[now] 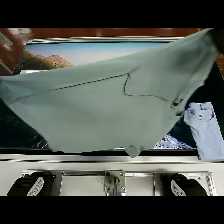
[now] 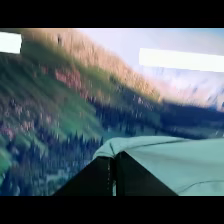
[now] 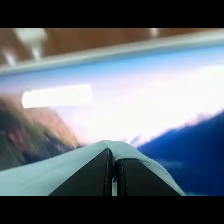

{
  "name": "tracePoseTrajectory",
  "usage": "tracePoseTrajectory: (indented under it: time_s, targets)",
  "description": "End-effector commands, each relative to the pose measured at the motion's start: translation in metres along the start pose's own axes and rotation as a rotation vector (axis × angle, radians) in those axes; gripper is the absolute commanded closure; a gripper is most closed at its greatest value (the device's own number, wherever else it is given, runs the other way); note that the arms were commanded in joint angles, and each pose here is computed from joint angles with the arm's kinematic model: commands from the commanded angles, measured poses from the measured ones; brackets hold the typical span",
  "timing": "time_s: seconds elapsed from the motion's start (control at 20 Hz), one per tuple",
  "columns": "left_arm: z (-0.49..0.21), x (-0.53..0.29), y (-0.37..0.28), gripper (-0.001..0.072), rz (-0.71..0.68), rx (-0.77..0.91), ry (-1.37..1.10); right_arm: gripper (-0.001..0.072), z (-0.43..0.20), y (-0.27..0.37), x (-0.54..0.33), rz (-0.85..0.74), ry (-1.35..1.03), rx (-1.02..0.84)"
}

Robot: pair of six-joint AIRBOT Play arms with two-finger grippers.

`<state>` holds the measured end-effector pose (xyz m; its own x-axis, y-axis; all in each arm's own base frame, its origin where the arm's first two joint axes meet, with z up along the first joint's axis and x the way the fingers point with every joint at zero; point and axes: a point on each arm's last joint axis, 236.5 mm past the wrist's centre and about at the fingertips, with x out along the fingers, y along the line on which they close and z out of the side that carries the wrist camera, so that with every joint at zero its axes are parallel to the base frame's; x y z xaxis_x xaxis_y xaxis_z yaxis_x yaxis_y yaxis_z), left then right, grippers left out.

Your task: Fold the shirts.

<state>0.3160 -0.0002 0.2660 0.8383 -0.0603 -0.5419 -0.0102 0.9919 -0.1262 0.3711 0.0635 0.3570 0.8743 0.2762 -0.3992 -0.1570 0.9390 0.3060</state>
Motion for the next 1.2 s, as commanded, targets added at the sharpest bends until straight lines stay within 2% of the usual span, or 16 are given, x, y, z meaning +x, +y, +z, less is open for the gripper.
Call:
tracePoseTrajectory:
  time_s: [0.0,0.1,0.2,0.4,0.5,0.55,0.6,0.65,0.85,0.9,0.95,1.0,1.05,1.1,1.15]
  targets:
    - [-0.065,0.1,0.021,0.0672,0.016,-0.008,0.264,0.0649,-0.066,-0.05,0.111,-0.066,0.271,0.052]
    - [-0.082,0.16,0.033,0.0671,0.02,-0.01,0.327,0.0648,-0.096,-0.087,0.183,-0.109,0.329,0.068]
    - [-0.102,0.21,0.028,0.0671,-0.024,-0.083,0.4,0.0648,-0.132,-0.108,0.24,-0.115,0.375,0.164]
    - [-0.154,0.273,-0.004,0.0667,-0.165,-0.318,0.561,0.0641,-0.203,-0.095,0.298,-0.006,0.52,0.429]
    - [-0.163,0.282,-0.016,0.0592,-0.207,-0.39,0.593,0.0634,-0.205,-0.081,0.307,0.058,0.519,0.511]
    - [-0.162,0.282,-0.015,0.0384,-0.206,-0.384,0.596,0.0431,-0.197,-0.079,0.307,0.068,0.496,0.517]
    - [-0.158,0.278,-0.01,0.0158,-0.203,-0.376,0.604,0.0083,-0.187,-0.079,0.304,0.081,0.477,0.513]
    - [-0.156,0.269,-0.001,0.0092,-0.198,-0.363,0.636,0.0021,-0.175,-0.079,0.296,0.101,0.462,0.492]
    - [-0.191,0.185,0.077,0.0119,-0.087,-0.282,0.95,0.0026,-0.144,-0.102,0.225,0.103,0.501,0.337]
    - [-0.21,0.156,0.088,0.0125,-0.083,-0.292,1.044,0.0026,-0.154,-0.12,0.202,0.046,0.571,0.292]
    - [-0.232,0.13,0.094,0.0192,-0.1,-0.326,1.109,0.0026,-0.171,-0.145,0.175,-0.039,0.669,0.247]
    - [-0.253,0.115,0.094,0.0195,-0.11,-0.381,1.124,0.0026,-0.188,-0.167,0.152,-0.114,0.764,0.225]
    - [-0.277,0.105,0.091,0.0155,-0.125,-0.452,1.113,0.0026,-0.206,-0.185,0.13,-0.161,0.853,0.232]
    - [-0.299,0.1,0.087,0.0057,-0.126,-0.532,1.098,0.0026,-0.22,-0.193,0.118,-0.167,0.907,0.269]
    - [-0.321,0.1,0.083,0.0031,-0.119,-0.609,1.079,0.0026,-0.232,-0.196,0.111,-0.151,0.94,0.323]
